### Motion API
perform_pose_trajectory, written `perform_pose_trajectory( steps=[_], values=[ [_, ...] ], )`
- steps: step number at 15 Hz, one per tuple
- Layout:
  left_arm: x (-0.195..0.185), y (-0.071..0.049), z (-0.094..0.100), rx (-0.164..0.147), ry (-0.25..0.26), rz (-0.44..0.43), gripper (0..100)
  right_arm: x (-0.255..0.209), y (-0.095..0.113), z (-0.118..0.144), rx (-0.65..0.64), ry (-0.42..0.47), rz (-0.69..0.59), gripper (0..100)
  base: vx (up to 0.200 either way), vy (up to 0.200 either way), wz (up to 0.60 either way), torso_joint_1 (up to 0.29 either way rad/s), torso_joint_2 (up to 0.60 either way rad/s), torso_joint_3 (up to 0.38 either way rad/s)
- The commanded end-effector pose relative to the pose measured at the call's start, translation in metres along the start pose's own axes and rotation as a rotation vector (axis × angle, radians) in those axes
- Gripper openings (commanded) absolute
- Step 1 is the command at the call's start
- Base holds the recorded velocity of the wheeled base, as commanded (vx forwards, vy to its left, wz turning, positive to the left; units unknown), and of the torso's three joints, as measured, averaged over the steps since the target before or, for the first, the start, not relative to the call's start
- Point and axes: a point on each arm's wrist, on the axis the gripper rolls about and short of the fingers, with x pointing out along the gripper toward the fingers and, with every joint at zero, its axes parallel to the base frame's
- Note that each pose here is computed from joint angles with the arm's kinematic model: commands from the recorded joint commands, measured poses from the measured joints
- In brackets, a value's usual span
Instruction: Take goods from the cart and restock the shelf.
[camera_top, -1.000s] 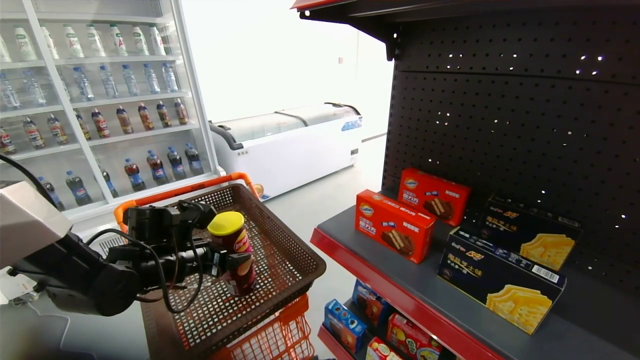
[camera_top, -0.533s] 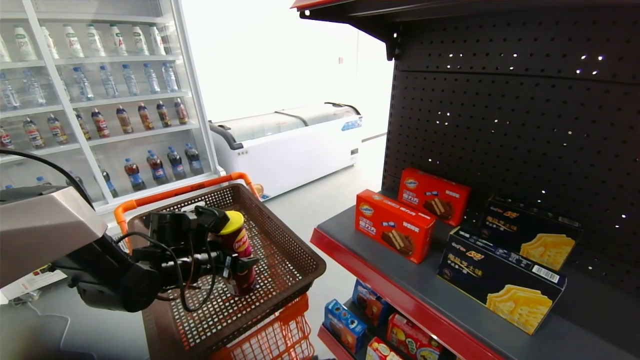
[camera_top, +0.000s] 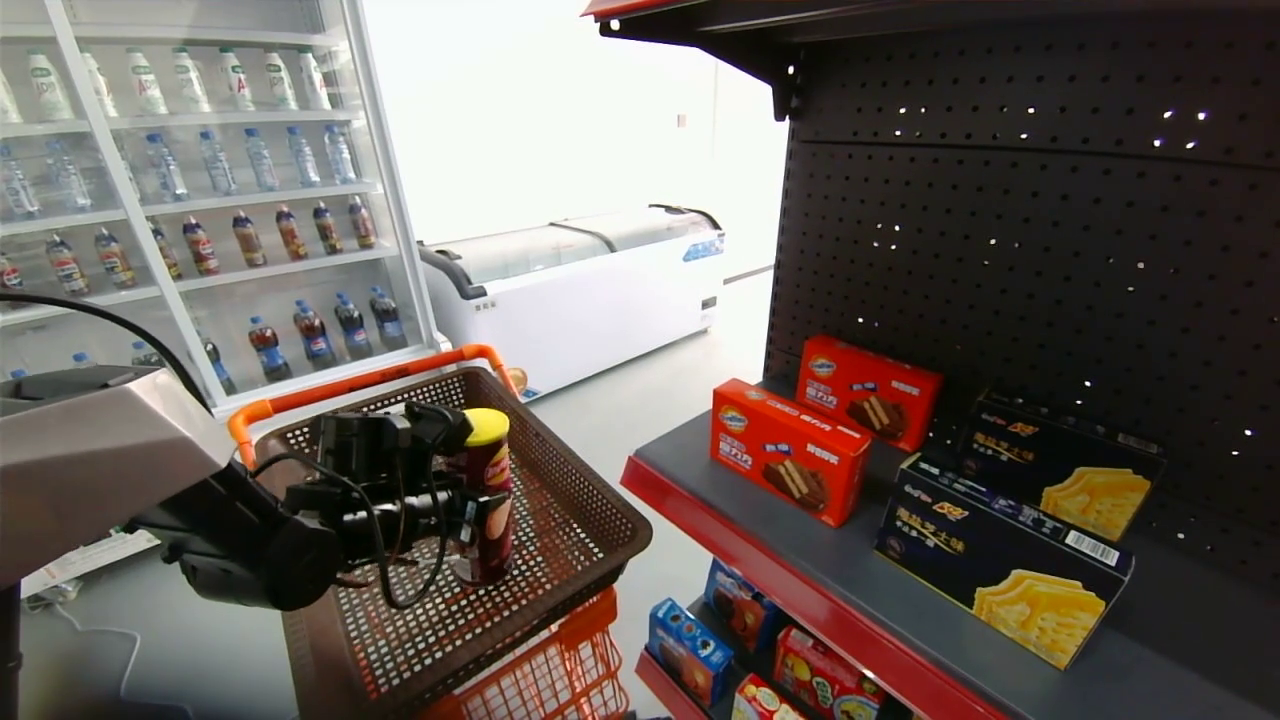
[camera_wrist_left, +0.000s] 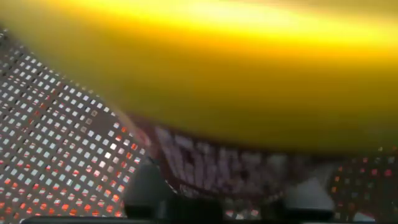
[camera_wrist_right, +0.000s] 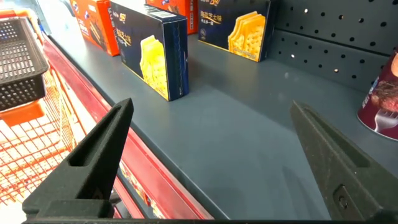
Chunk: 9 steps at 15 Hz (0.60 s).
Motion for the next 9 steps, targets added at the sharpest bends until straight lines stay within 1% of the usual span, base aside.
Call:
perform_pose_trajectory(
  steps=[1,3,4,5,6,7,8,9],
  values=[
    [-0.018,-0.013,0.028,0.023,-0.081,0.023,0,0.000,0.000,0.000,0.000,0.000,0.000,100,0.000,0.000,0.00,0.000,0.00,0.000],
    [-0.038,-0.013,0.046,0.049,-0.138,0.033,0,0.000,0.000,0.000,0.000,0.000,0.000,100,0.000,0.000,0.00,0.000,0.00,0.000],
    [-0.046,-0.015,0.055,0.050,-0.145,0.035,0,0.000,0.000,0.000,0.000,0.000,0.000,100,0.000,0.000,0.00,0.000,0.00,0.000],
    [-0.056,-0.016,0.071,0.047,-0.164,0.030,0,0.000,0.000,0.000,0.000,0.000,0.000,100,0.000,0.000,0.00,0.000,0.00,0.000],
    [-0.059,-0.016,0.075,0.045,-0.165,0.028,0,0.000,0.000,0.000,0.000,0.000,0.000,100,0.000,0.000,0.00,0.000,0.00,0.000],
    [-0.072,-0.017,0.089,0.047,-0.183,0.031,0,0.000,0.000,0.000,0.000,0.000,0.000,100,0.000,0.000,0.00,0.000,0.00,0.000],
    [-0.085,-0.017,0.102,0.045,-0.179,0.025,0,0.000,0.000,0.000,0.000,0.000,0.000,100,0.000,0.000,0.00,0.000,0.00,0.000],
    [-0.098,-0.020,0.112,0.045,-0.177,-0.003,0,0.000,0.000,0.000,0.000,0.000,0.000,100,0.000,0.000,0.00,0.000,0.00,0.000]
  ],
)
